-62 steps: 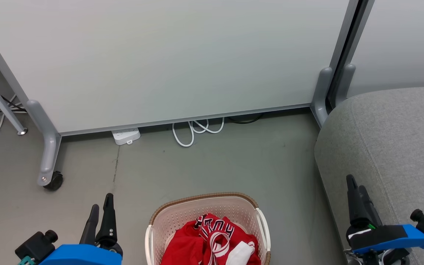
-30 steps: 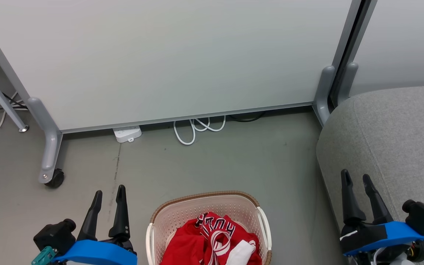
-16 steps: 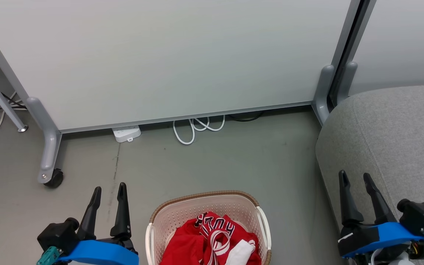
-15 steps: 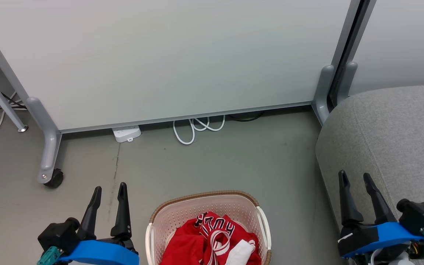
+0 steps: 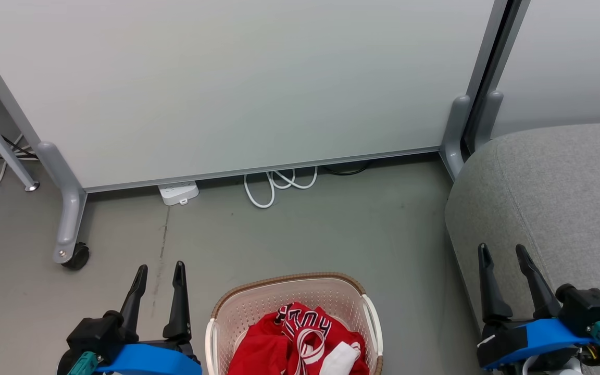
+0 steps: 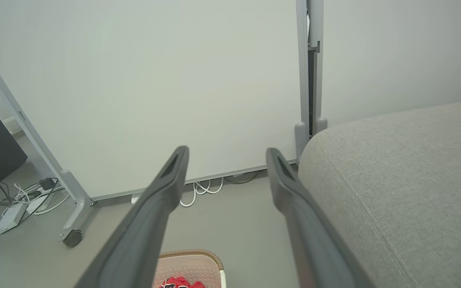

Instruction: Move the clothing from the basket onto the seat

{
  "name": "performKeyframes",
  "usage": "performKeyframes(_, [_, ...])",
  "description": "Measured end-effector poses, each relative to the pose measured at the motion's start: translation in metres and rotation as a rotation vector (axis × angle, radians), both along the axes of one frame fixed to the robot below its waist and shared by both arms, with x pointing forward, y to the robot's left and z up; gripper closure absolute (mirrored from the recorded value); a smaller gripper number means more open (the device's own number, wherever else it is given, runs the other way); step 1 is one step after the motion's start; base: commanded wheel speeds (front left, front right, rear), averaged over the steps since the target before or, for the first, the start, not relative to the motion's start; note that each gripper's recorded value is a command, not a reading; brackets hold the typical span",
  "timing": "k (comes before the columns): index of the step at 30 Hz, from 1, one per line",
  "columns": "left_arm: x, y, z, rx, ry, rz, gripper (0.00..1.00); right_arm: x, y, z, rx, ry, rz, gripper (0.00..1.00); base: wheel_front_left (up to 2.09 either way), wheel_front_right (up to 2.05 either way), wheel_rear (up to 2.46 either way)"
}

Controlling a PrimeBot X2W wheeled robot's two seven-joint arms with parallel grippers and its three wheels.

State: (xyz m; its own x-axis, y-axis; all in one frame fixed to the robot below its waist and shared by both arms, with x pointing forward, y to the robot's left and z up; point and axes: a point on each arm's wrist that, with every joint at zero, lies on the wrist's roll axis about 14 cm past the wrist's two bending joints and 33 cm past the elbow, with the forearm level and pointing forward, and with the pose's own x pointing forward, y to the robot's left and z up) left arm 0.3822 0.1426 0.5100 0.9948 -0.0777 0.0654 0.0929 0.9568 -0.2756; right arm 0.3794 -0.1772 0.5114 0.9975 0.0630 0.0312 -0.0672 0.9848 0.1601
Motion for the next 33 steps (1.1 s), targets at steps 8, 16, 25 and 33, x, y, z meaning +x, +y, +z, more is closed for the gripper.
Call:
performKeyframes(8, [-0.0017, -0.0008, 0.0011, 0.054, -0.014, 0.000, 0.00, -0.0001, 0.0031, 0.0037, -0.061, -0.017, 0.012, 0.00, 0.00, 0.00, 0.00])
performKeyframes(16, [-0.0031, -0.0029, 0.0034, 0.102, -0.035, -0.005, 0.00, -0.0009, 0.0055, 0.0063, -0.116, -0.031, 0.021, 0.00, 0.00, 0.00, 0.00])
performKeyframes(25, [-0.0043, -0.0042, 0.0040, 0.125, -0.042, -0.008, 0.00, -0.0012, 0.0070, 0.0080, -0.138, -0.039, 0.027, 0.00, 0.00, 0.00, 0.00])
performKeyframes(33, [-0.0036, -0.0040, 0.0013, 0.128, -0.034, -0.008, 0.00, -0.0009, 0.0068, 0.0065, -0.133, -0.035, 0.026, 0.00, 0.00, 0.00, 0.00])
